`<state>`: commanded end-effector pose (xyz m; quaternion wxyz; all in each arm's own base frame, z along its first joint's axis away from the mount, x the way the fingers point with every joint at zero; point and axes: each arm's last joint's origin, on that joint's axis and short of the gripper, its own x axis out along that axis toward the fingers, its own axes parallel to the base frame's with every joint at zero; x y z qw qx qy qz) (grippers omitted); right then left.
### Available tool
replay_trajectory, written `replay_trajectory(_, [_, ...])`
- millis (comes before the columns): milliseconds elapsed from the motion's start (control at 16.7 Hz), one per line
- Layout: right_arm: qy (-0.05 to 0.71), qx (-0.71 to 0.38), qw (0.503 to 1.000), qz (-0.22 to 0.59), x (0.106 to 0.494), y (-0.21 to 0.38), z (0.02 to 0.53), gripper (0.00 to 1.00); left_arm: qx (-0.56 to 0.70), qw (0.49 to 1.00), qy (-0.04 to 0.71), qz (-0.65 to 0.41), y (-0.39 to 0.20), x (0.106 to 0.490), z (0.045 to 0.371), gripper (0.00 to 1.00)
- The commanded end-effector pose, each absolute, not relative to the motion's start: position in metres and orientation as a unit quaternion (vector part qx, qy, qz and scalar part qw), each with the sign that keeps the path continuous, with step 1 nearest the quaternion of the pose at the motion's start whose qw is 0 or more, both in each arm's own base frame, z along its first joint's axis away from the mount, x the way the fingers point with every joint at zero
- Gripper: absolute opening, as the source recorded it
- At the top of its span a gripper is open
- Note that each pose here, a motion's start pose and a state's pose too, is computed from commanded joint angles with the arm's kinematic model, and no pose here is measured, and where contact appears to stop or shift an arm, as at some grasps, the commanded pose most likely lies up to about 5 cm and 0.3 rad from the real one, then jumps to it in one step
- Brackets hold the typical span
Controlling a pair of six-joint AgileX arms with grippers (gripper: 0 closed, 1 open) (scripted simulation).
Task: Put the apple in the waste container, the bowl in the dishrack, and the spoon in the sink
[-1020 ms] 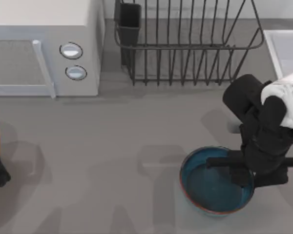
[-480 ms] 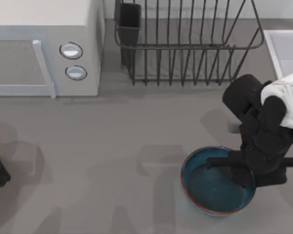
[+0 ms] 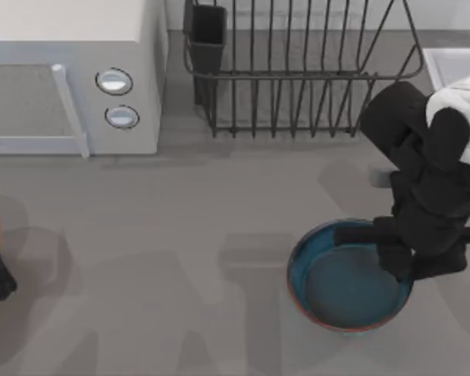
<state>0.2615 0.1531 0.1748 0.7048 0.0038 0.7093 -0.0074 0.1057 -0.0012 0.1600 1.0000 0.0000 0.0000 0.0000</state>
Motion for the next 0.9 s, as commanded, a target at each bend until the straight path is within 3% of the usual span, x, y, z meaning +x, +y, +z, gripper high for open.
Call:
replay_trajectory(300, [0.708, 0.003, 0.706, -0.005, 0.257, 0.151, 0.224, 0.00, 0.000, 1.000, 0.000, 0.000, -0.001, 0.106, 0.160, 1.00])
replay_trajectory(660, [0.707, 0.002, 0.707, -0.003, 0.257, 0.151, 0.228, 0.00, 0.000, 1.000, 0.000, 0.000, -0.001, 0.106, 0.160, 1.00])
replay_trajectory(900, [0.640, -0.038, 0.767, 0.025, 0.259, 0.169, 0.241, 0.00, 0.000, 1.000, 0.000, 0.000, -0.001, 0.106, 0.160, 1.00])
